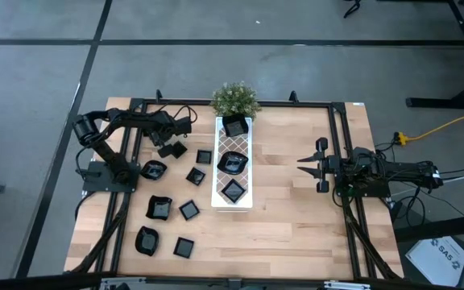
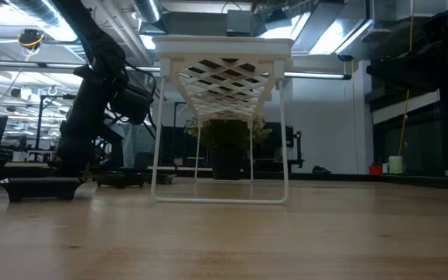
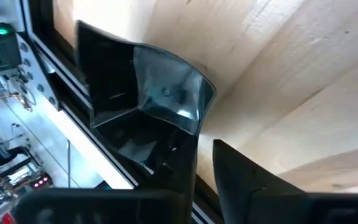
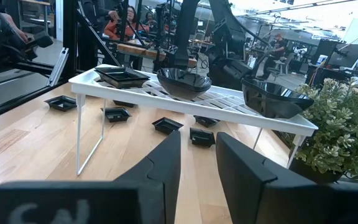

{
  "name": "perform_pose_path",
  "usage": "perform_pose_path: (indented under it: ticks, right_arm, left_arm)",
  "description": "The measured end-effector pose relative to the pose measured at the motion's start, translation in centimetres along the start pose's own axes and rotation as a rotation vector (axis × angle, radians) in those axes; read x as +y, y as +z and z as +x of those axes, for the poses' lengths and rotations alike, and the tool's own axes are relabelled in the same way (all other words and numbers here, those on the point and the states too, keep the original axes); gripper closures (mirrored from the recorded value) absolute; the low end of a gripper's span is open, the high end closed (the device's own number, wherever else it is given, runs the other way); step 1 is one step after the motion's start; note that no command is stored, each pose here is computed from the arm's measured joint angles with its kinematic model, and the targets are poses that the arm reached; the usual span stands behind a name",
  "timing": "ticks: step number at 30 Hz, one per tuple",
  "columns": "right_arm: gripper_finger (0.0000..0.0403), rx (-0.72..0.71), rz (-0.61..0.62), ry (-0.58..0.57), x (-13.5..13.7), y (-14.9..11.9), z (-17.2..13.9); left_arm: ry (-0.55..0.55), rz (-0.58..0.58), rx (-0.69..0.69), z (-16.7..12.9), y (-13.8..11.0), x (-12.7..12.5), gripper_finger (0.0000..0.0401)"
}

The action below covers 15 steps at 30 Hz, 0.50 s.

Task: Pick & Place Mini shaped plates
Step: Stack the distorted square plate on top of the distorted square plate on the shelf

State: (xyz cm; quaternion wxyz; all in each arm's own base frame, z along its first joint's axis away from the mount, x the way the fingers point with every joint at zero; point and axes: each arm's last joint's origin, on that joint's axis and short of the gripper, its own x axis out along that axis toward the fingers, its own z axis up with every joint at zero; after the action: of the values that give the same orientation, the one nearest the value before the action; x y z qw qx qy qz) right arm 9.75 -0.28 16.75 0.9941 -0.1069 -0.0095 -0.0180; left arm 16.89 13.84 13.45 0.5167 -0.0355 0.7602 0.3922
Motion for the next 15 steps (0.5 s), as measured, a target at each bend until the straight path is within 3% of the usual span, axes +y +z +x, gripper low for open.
perform_pose_path:
  ticks: [6,15]
  right_arm:
    - [0.0301,0.000,0.000,0.000,0.00,0.00,0.00]
    - [0.0301,0.000,0.000,0.000,0.00,0.01,0.00]
  left_arm:
    - [-0.012,0.002,0.001,0.00,-0.01,-0.03,0.0395]
    - [0.003,0.019,-0.006,-0.12,-0.03,-0.06,0.0399]
